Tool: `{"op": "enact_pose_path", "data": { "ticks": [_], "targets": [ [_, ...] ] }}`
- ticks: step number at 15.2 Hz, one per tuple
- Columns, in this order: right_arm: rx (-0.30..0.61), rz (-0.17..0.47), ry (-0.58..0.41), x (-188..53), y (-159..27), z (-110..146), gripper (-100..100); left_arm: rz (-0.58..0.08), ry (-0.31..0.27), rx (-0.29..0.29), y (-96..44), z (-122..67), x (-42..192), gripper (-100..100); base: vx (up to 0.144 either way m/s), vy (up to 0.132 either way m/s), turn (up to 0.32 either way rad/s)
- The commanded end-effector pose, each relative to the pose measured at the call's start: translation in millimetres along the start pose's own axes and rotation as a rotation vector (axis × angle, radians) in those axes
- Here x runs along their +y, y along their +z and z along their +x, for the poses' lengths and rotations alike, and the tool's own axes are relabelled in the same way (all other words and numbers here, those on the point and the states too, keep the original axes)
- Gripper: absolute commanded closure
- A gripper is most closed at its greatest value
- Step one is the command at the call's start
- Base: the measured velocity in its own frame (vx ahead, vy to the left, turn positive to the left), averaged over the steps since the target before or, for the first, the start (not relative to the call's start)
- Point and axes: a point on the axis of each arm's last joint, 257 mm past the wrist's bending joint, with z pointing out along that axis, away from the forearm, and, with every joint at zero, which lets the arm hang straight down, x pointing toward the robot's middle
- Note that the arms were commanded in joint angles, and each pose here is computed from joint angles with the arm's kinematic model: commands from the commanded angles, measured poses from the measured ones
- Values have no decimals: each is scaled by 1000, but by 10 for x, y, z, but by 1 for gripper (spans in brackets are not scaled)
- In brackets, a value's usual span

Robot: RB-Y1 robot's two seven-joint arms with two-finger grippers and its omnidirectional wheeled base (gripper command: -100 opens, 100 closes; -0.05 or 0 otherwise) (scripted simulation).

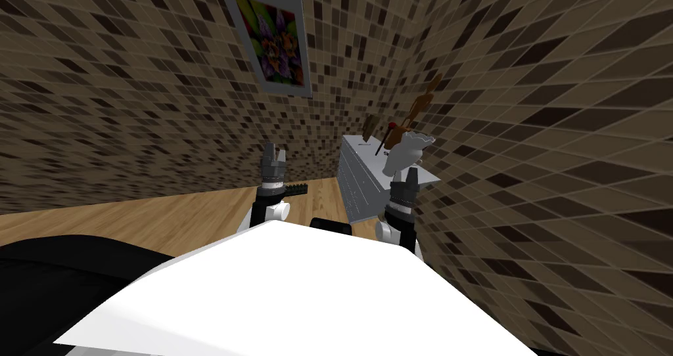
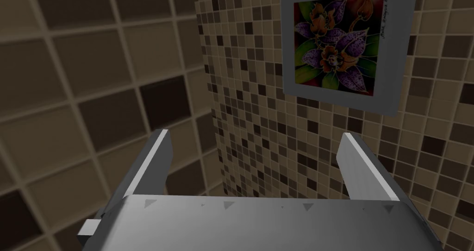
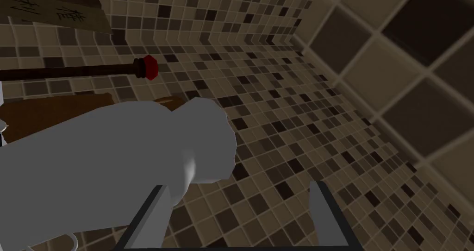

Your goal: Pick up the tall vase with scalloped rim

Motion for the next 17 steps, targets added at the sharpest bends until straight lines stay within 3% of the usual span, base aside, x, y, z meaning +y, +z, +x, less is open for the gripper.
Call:
{"op": "enact_pose_path", "data": {
  "ticks": [1, 8, 14, 15, 17],
  "targets": [
    [31, 7, -34, -41, -36, -26, -100, 0, 0, 0, 0, 0, 0, 0, 10, 7, 21],
    [100, 59, -182, -253, -231, -320, -100, 0, 0, 0, 0, 0, 0, 0, 43, 29, 38],
    [128, 128, -336, -435, -475, -771, -100, 0, 0, 0, 0, 0, 0, 0, 60, 43, 47],
    [143, 156, -371, -501, -587, -872, -100, 0, 0, 0, 0, 0, 0, 0, 87, 39, 74],
    [135, 155, -393, -482, -577, -960, -100, 0, 0, 0, 0, 0, 0, 0, 70, 33, 33]
  ]
}}
